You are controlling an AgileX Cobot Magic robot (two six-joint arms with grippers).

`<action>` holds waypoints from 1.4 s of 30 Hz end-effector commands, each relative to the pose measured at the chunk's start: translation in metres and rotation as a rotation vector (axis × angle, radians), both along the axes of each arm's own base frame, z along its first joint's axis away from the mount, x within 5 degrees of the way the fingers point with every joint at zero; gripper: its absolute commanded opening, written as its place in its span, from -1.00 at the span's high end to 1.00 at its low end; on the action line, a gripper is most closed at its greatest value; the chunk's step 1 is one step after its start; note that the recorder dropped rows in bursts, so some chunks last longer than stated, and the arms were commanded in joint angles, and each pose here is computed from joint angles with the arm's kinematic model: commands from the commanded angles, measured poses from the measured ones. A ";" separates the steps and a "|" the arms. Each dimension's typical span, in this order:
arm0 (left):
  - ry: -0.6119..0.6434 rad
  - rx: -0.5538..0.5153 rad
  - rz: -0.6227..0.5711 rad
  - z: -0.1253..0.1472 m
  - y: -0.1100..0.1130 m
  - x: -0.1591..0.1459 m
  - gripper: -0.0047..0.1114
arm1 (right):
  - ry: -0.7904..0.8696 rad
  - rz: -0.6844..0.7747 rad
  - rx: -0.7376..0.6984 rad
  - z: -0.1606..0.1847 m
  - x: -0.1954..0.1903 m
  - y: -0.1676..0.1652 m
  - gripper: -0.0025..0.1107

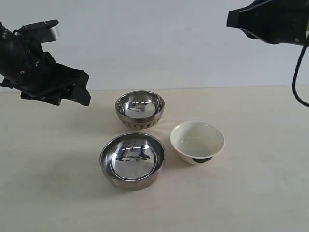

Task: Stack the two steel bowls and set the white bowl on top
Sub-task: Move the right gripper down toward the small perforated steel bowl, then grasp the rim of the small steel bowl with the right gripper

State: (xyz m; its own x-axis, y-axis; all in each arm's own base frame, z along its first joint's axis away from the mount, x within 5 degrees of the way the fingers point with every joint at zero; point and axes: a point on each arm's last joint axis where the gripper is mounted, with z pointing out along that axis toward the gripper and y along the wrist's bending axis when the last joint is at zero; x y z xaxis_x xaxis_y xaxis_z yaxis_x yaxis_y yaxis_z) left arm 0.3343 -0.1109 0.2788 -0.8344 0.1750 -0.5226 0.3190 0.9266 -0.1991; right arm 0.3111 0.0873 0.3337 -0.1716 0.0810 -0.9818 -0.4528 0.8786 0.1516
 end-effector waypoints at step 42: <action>-0.059 -0.009 0.011 0.005 0.002 0.003 -0.22 | 0.568 0.059 -0.246 -0.098 0.135 0.102 0.10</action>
